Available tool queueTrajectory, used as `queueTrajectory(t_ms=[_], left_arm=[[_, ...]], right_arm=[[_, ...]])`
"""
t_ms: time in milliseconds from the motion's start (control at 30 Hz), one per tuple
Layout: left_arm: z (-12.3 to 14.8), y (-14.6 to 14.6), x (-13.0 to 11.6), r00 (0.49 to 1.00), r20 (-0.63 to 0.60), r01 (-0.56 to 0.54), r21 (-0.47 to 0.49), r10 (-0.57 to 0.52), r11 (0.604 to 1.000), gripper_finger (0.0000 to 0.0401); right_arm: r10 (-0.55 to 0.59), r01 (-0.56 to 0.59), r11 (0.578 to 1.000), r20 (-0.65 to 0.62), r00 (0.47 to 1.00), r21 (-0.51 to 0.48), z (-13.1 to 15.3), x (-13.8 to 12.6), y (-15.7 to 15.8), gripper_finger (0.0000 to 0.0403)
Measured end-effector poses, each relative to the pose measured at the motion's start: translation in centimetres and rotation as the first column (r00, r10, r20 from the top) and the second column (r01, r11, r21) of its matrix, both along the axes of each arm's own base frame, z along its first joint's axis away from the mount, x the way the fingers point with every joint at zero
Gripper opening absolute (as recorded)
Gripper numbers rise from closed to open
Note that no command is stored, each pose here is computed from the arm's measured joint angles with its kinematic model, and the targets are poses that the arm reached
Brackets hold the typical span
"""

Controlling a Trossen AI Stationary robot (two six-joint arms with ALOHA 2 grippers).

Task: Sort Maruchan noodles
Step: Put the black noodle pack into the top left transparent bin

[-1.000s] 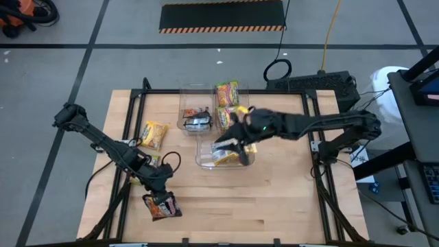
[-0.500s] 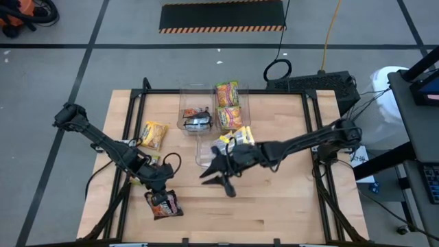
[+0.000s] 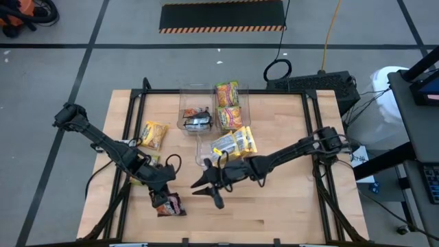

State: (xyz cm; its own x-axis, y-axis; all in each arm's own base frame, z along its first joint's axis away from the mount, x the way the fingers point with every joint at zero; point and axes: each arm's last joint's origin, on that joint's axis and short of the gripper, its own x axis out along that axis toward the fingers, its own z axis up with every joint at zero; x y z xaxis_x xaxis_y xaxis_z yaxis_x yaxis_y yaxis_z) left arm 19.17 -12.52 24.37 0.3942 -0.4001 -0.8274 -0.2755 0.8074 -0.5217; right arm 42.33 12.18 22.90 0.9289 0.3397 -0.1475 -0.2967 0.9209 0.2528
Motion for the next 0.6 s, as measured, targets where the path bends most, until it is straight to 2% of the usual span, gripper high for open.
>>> queueTrajectory(t_ms=[167, 500, 600], left_arm=[[0.5, -0.2, 0.6, 0.997, 0.079, -0.019, -0.027, 0.021, 0.999, 0.0], [0.6, 0.1, 1.0, 0.994, 0.105, -0.015, -0.026, 0.018, 1.0, 0.0], [0.6, 0.1, 1.0, 0.994, 0.107, -0.011, -0.024, 0.014, 1.0, 0.0]], right_arm=[[0.0, 0.0, 1.0, -0.037, 0.999, -0.009, -1.6, 0.4, 0.1, 0.01], [-0.056, 0.054, 0.998, -0.071, 0.996, -0.03, -5.0, 1.4, 0.2, 0.01], [-0.058, 0.059, 0.998, -0.061, 0.996, 0.001, -5.7, 1.7, 0.3, 0.01]])
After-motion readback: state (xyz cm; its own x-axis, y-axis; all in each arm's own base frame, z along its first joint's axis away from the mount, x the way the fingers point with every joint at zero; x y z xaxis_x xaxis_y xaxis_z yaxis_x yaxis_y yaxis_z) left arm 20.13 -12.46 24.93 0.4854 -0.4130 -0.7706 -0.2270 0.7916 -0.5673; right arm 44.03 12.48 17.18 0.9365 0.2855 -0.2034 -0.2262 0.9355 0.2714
